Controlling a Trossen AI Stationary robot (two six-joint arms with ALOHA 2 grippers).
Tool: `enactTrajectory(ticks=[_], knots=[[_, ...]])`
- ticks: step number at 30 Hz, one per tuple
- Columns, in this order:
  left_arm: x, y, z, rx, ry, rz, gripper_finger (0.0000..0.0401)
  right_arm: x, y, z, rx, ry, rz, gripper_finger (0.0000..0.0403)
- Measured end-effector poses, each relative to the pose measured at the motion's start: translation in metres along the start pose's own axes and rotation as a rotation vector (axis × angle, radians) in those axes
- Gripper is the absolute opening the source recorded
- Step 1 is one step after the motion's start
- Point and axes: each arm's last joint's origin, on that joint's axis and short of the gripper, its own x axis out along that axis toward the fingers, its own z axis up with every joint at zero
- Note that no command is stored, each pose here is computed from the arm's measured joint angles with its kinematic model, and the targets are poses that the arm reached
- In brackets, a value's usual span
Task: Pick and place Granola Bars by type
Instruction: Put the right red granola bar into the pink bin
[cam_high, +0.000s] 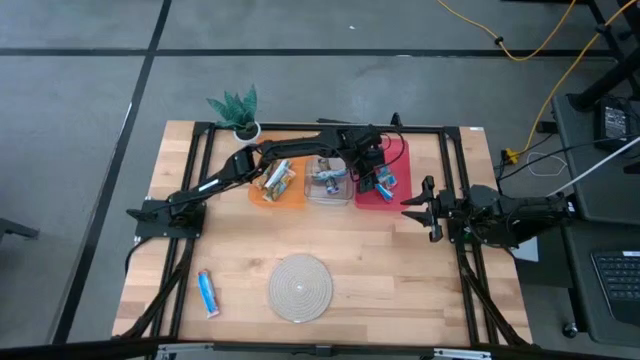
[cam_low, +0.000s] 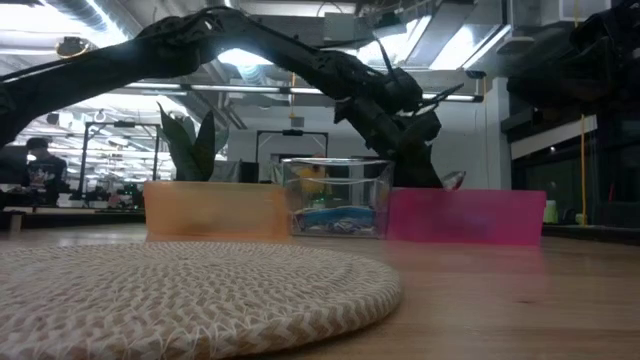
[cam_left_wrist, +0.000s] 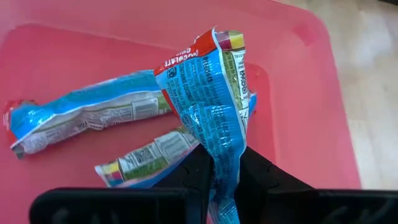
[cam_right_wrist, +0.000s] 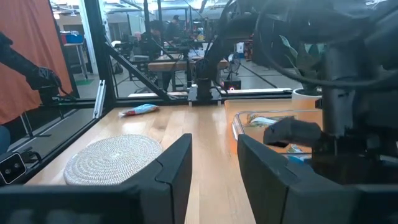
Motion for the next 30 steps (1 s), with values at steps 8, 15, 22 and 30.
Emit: enactTrajectory(ticks=[8, 15, 22, 30], knots=[[0.01, -0.003, -0.004, -0.005, 0.014, 0.0, 0.0048, 0.0, 0.0, 0.0, 0.0, 0.0, 0.0, 0.0132], [0.01, -0.003, -0.003, -0.003, 0.008, 0.022, 0.0085, 0.0, 0.0, 0.0, 0.0, 0.0, 0.0, 0.0132], [0.01, -0.003, -0.003, -0.002, 0.008, 0.022, 0.0139, 0.0, 0.0, 0.0, 0.0, 0.0, 0.0, 0.0132], [-0.003, -0.009, 0.006, 0.015, -0.015, 0.031, 0.0178, 0.0, 0.0, 0.0, 0.0, 0.0, 0.0, 0.0132]])
